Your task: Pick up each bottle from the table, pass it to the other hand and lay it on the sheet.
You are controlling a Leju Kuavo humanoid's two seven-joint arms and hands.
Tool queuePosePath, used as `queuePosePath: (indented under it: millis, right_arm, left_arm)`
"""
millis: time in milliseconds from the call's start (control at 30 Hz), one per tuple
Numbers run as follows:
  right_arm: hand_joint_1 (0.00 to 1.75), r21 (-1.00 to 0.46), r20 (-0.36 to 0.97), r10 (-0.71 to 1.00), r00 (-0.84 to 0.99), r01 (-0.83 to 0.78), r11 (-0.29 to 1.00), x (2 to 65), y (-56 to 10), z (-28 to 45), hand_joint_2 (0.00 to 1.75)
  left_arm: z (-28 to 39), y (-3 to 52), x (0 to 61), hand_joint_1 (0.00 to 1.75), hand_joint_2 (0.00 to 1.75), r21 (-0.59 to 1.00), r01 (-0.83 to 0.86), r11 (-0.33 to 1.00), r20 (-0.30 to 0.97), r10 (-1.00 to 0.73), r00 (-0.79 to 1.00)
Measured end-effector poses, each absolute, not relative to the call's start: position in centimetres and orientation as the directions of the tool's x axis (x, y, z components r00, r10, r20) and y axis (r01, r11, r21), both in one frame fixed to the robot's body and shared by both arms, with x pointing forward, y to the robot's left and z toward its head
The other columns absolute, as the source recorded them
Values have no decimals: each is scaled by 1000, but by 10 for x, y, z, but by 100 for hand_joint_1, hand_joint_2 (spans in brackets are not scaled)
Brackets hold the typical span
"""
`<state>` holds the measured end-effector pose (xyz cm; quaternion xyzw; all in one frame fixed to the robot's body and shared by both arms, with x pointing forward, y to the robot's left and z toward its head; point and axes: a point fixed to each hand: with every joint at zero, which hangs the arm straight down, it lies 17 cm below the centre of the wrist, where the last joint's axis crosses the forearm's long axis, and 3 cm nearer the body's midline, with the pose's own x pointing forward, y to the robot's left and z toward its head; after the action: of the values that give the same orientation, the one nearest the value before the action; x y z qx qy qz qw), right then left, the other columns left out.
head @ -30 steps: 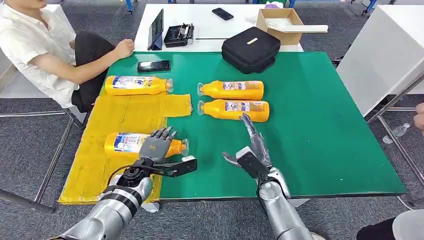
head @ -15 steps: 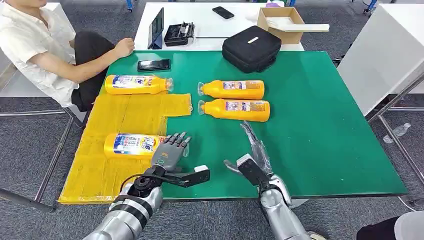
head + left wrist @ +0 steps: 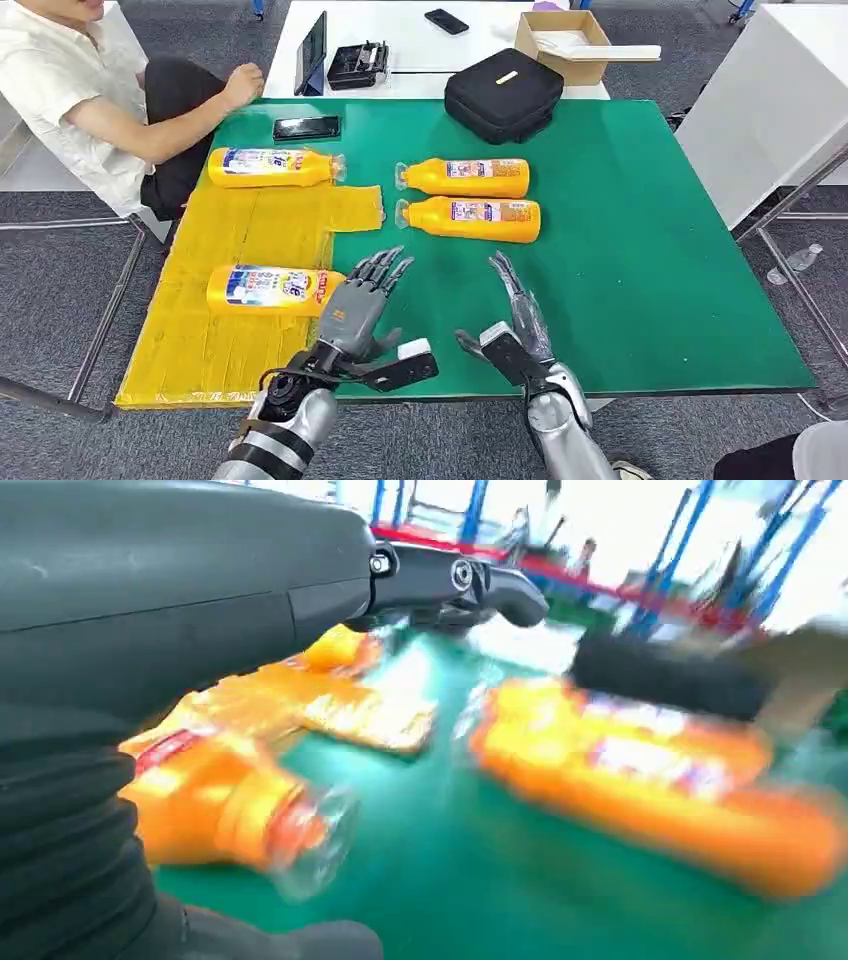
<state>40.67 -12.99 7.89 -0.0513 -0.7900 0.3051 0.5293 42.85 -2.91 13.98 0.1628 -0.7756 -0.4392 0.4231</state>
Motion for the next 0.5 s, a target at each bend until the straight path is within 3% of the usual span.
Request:
queuePosePath:
  millis: [133,267,500]
  right_arm:
    - [0,-488,830,360,-426,-242,839,405,-132,85,175]
    - [0,-291,909,180,-376,-264,920,403,-139,101,175]
    - [0,-404,863,355,-360,-68,912,420,-169,125,175]
  left_arm:
    - [165,-27,419,0,175,725,148,672,602,-514,-612]
    - [179,-17,414,0,175,603,186,776,702,-407,-584]
    - [173,12,422,0,175,498,181,848,795,-364,-485]
